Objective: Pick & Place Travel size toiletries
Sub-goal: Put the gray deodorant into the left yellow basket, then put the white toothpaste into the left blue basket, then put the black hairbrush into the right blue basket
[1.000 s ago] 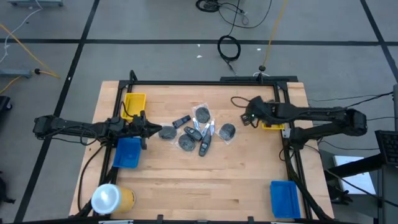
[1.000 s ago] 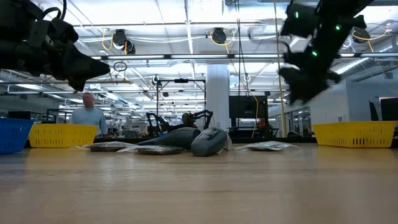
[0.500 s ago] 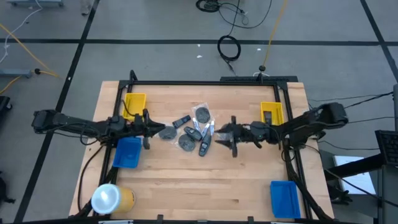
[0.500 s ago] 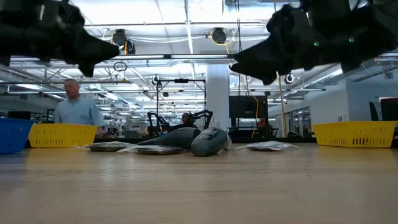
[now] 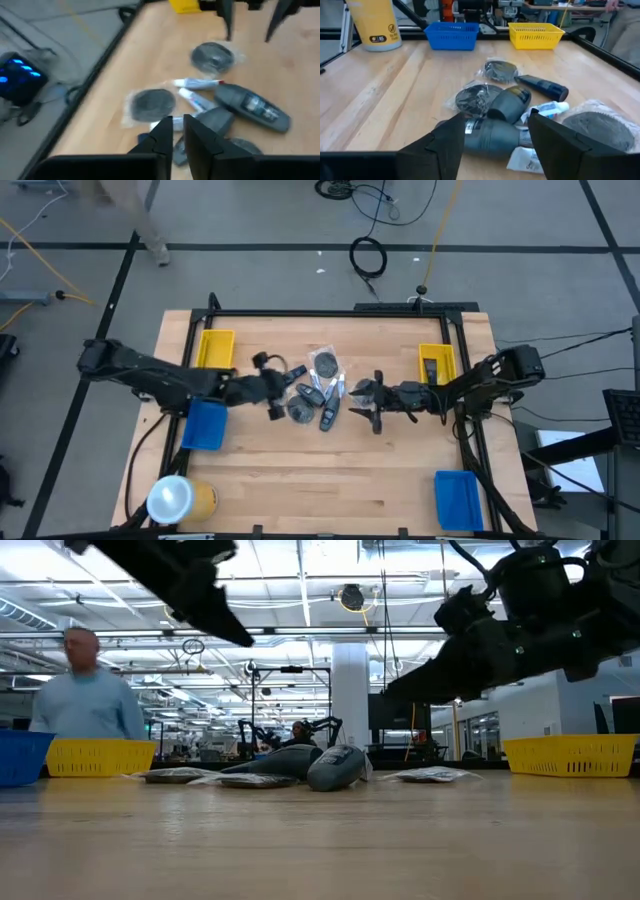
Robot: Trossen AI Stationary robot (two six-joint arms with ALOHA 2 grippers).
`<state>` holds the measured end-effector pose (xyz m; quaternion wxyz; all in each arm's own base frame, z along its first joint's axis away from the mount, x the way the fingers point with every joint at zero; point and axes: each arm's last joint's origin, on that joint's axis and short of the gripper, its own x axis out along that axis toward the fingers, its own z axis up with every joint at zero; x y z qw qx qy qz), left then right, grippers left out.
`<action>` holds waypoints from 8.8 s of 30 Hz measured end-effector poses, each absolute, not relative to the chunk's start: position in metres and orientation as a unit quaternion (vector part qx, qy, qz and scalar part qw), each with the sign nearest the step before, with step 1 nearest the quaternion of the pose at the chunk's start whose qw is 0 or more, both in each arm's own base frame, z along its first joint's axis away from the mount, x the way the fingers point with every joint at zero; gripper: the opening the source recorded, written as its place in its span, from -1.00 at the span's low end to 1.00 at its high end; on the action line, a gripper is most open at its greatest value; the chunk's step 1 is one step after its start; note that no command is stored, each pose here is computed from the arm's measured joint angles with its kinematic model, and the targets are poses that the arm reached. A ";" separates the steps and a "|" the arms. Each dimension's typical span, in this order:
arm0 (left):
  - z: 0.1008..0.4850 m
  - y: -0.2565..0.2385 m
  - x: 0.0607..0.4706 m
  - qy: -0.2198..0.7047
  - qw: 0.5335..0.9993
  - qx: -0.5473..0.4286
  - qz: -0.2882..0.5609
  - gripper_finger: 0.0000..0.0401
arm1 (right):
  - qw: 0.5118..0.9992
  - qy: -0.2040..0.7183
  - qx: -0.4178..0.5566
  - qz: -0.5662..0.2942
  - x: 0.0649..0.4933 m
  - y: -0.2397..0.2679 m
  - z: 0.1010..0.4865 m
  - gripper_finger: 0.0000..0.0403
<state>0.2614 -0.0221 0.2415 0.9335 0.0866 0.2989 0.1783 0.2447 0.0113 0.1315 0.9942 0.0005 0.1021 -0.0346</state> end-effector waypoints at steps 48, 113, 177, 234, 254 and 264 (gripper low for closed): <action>0.238 0.039 0.238 0.364 0.833 -0.170 0.380 -0.02 | 0.985 0.152 0.038 -0.076 0.206 0.007 0.104 0.45; 0.175 0.015 0.275 0.152 0.960 -0.074 0.222 0.15 | 0.994 0.064 0.045 -0.077 0.208 0.006 0.123 0.45; 0.108 0.028 0.356 0.284 0.753 -0.395 0.444 -0.70 | 0.990 0.136 0.016 -0.022 0.191 -0.003 0.137 0.45; 0.234 -0.069 0.122 0.607 0.400 -0.431 0.535 0.28 | 0.991 0.128 0.015 -0.021 0.191 -0.003 0.139 0.45; 0.203 -0.063 0.276 0.222 0.918 -0.192 0.268 0.10 | 0.988 0.141 0.040 -0.053 0.191 -0.008 0.136 0.45; 0.152 -0.014 0.346 0.163 0.966 -0.142 0.144 -0.11 | 0.904 0.359 0.167 -0.162 0.193 -0.047 0.142 0.45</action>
